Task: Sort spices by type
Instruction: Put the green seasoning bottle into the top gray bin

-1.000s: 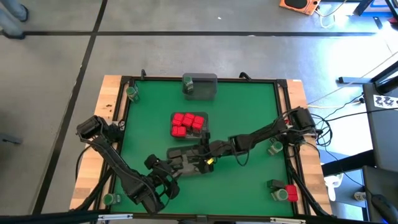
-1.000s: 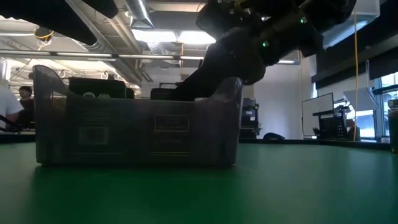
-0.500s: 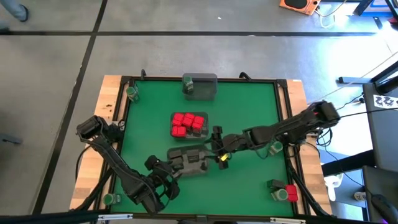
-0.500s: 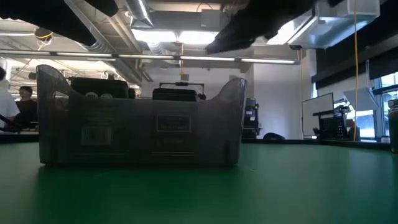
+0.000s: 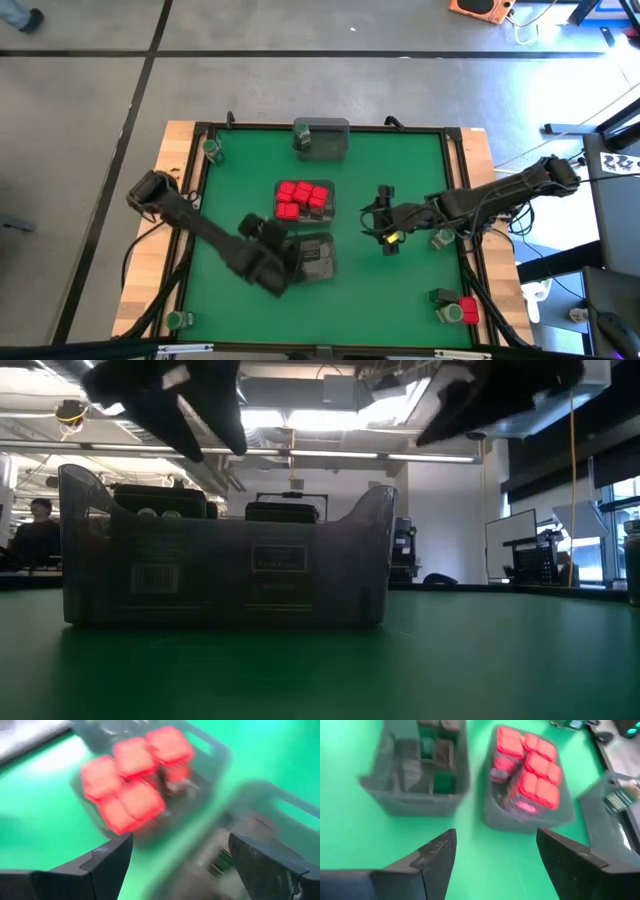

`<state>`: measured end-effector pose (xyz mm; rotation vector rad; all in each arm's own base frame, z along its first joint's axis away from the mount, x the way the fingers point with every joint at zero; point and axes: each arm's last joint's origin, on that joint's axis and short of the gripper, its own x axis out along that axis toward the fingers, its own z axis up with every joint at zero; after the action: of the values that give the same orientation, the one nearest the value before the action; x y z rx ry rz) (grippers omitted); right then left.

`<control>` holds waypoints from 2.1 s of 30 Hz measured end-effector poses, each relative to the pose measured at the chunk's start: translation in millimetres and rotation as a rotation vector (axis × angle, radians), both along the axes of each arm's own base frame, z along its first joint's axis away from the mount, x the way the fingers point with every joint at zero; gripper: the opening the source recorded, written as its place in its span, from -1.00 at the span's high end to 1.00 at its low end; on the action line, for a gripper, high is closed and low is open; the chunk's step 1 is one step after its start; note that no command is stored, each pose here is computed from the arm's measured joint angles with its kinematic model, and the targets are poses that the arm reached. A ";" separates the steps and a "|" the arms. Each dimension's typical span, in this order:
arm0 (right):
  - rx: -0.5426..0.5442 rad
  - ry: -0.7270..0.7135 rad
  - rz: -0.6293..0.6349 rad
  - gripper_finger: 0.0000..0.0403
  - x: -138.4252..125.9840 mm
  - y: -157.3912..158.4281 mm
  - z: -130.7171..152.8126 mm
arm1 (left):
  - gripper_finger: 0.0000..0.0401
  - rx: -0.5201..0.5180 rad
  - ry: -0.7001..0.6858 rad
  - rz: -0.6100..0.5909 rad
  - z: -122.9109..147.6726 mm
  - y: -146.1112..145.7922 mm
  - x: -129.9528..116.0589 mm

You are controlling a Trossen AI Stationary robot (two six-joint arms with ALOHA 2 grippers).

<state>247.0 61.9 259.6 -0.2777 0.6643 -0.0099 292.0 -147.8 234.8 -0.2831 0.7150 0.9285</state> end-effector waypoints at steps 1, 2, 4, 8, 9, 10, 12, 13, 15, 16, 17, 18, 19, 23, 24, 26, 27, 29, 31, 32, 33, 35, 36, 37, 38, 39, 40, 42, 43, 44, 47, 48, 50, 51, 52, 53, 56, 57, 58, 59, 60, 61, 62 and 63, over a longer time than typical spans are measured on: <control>-0.007 -0.008 -0.007 -0.37 -3.6 -1.4 -4.7 | -0.63 0.008 0.014 0.020 5.8 9.8 -0.8; -0.010 -0.023 -0.011 -0.37 -6.6 -2.5 -8.6 | -0.63 0.019 0.033 0.039 10.5 19.7 -1.7; -0.019 -0.036 -0.026 -0.37 -10.5 -4.5 -16.9 | -0.63 0.029 0.053 0.087 21.6 40.2 -4.2; -0.048 -0.026 -0.074 -0.37 -14.7 -11.7 -32.8 | -0.63 0.050 0.116 0.214 40.2 84.4 -13.9; -0.051 -0.026 -0.086 -0.37 -15.5 -13.9 -37.2 | -0.63 0.055 0.141 0.248 43.2 95.5 -16.6; -0.051 -0.028 -0.098 -0.37 -15.9 -16.7 -41.0 | -0.63 0.056 0.171 0.279 46.2 106.8 -19.3; -0.050 -0.039 -0.123 -0.37 -16.5 -22.4 -47.6 | -0.63 0.057 0.237 0.323 49.7 127.4 -23.3; -0.049 -0.043 -0.136 -0.37 -16.6 -25.6 -50.2 | -0.63 0.056 0.278 0.344 50.3 138.3 -24.9; -0.050 -0.042 -0.165 -0.37 -17.2 -32.6 -55.1 | -0.63 0.041 0.345 0.382 50.5 160.5 -26.6; -0.049 -0.046 -0.178 -0.37 -17.3 -35.6 -56.6 | -0.63 0.028 0.380 0.399 50.4 171.9 -28.0; -0.048 -0.051 -0.193 -0.37 -17.3 -38.9 -58.1 | -0.63 0.010 0.413 0.415 50.1 184.0 -29.4; -0.047 -0.056 -0.207 -0.37 -17.4 -42.1 -59.5 | -0.63 -0.002 0.443 0.430 50.0 196.1 -31.3; -0.047 -0.060 -0.219 -0.37 -17.6 -45.0 -61.0 | -0.63 -0.014 0.470 0.446 49.9 207.9 -33.8; -0.045 -0.071 -0.266 -0.37 -18.9 -56.9 -66.4 | -0.63 -0.082 0.578 0.501 49.3 254.1 -48.9; -0.043 -0.066 -0.270 -0.37 -19.5 -59.5 -67.9 | -0.63 -0.104 0.603 0.515 49.1 265.6 -54.3; -0.040 -0.057 -0.273 -0.37 -20.9 -64.4 -71.4 | -0.63 -0.154 0.645 0.533 47.8 285.5 -65.1; -0.036 -0.059 -0.272 -0.37 -21.1 -66.2 -72.5 | -0.63 -0.177 0.659 0.543 46.8 295.0 -70.6; -0.026 -0.077 -0.265 -0.37 -21.3 -69.9 -74.1 | -0.63 -0.214 0.685 0.560 42.6 310.6 -81.2; -0.009 -0.098 -0.255 -0.37 -21.5 -73.2 -75.7 | -0.63 -0.272 0.704 0.581 38.3 322.0 -92.1; -0.001 -0.104 -0.249 -0.37 -21.8 -74.6 -76.4 | -0.63 -0.304 0.710 0.590 35.8 326.1 -96.9; 0.002 -0.106 -0.243 -0.37 -21.8 -76.1 -76.6 | -0.63 -0.333 0.713 0.597 33.0 329.4 -101.1; 0.006 -0.104 -0.234 -0.37 -21.9 -78.6 -76.9 | -0.63 -0.384 0.710 0.611 27.6 333.7 -107.2; 0.008 -0.103 -0.233 -0.37 -21.7 -79.8 -77.2 | -0.63 -0.397 0.713 0.621 25.1 335.2 -110.1; 0.007 -0.104 -0.236 -0.37 -21.7 -80.6 -77.1 | -0.63 -0.408 0.720 0.629 22.5 336.2 -112.8; 0.007 -0.104 -0.239 -0.37 -21.7 -81.4 -77.2 | -0.63 -0.417 0.724 0.637 20.0 337.4 -115.2; 0.007 -0.106 -0.244 -0.37 -21.7 -82.5 -77.1 | -0.63 -0.423 0.726 0.648 17.4 338.8 -117.9; 0.008 -0.106 -0.243 -0.37 -21.7 -82.7 -77.0 | -0.63 -0.431 0.733 0.659 14.9 339.6 -120.5; 0.010 -0.106 -0.236 -0.37 -21.6 -82.5 -77.1 | -0.63 -0.444 0.743 0.677 11.1 341.3 -125.2; 0.010 -0.107 -0.235 -0.37 -21.5 -82.5 -76.9 | -0.63 -0.446 0.740 0.684 9.0 342.3 -126.7; 0.010 -0.112 -0.233 -0.37 -21.2 -82.2 -76.5 | -0.63 -0.447 0.736 0.690 6.9 343.3 -127.8; 0.022 -0.122 -0.216 -0.37 -20.5 -81.6 -75.7 | -0.63 -0.452 0.728 0.699 1.0 346.8 -131.9; 0.025 -0.124 -0.209 -0.37 -20.4 -81.4 -75.6 | -0.63 -0.451 0.724 0.698 -1.4 348.6 -133.3; 0.028 -0.128 -0.203 -0.37 -20.1 -81.2 -75.2 | -0.63 -0.448 0.712 0.697 -5.7 352.3 -135.8; 0.028 -0.128 -0.202 -0.37 -20.1 -81.2 -75.2 | -0.63 -0.450 0.712 0.697 -7.3 353.5 -137.4; 0.028 -0.127 -0.202 -0.37 -20.1 -81.2 -75.3 | -0.63 -0.454 0.715 0.700 -8.8 354.6 -138.8; 0.028 -0.127 -0.202 -0.37 -20.1 -81.2 -75.3 | -0.63 -0.457 0.717 0.704 -10.2 355.9 -139.6; 0.028 -0.128 -0.202 -0.37 -20.1 -81.2 -75.2 | -0.63 -0.472 0.737 0.712 -16.1 359.7 -140.7; 0.028 -0.128 -0.202 -0.37 -20.1 -81.2 -75.2 | -0.63 -0.477 0.747 0.702 -18.8 361.0 -139.7; 0.028 -0.128 -0.202 -0.37 -20.1 -81.2 -75.2 | -0.63 -0.483 0.762 0.690 -21.8 362.3 -138.7; 0.028 -0.127 -0.202 -0.37 -20.1 -81.2 -75.3 | -0.63 -0.492 0.778 0.681 -25.4 363.4 -137.6; 0.030 -0.128 -0.203 -0.37 -20.1 -81.2 -75.2 | -0.63 -0.502 0.792 0.676 -29.0 364.6 -136.7; 0.032 -0.129 -0.204 -0.37 -20.1 -81.2 -75.2 | -0.63 -0.511 0.808 0.672 -32.7 365.8 -136.1; 0.034 -0.128 -0.204 -0.37 -20.1 -81.1 -75.3 | -0.63 -0.514 0.828 0.666 -35.3 366.8 -136.0; 0.036 -0.127 -0.204 -0.37 -20.2 -81.0 -75.4 | -0.63 -0.520 0.844 0.667 -37.4 367.5 -136.4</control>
<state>226.8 -19.2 184.2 -0.1722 0.5638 -0.2095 155.6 219.6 197.5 -0.6232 1.7138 1.5089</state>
